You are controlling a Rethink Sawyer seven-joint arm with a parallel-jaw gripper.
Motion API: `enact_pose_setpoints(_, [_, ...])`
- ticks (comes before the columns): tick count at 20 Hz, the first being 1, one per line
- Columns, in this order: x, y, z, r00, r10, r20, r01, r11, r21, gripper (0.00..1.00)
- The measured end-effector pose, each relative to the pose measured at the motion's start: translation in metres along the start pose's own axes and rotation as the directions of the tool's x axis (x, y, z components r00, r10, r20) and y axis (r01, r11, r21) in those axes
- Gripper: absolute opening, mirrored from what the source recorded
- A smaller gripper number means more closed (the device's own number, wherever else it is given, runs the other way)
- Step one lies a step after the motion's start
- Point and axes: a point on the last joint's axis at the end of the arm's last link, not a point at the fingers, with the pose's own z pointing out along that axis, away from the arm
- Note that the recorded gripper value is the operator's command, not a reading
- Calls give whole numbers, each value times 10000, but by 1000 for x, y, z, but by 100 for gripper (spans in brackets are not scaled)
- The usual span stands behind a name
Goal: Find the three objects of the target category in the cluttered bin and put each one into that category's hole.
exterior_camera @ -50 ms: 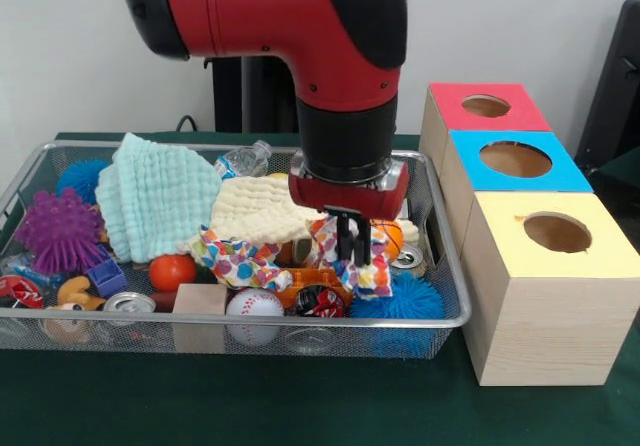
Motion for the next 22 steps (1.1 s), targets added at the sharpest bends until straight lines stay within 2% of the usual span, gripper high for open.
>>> enact_pose_setpoints(8, [6,7,-26,9992,-107,-391,116,9996,239,0])
enact_pose_setpoints(17, [6,14,-32,9992,-79,-393,85,9998,151,0])
enact_pose_setpoints(22, [10,18,-32,9983,-8,-589,12,10000,61,0])
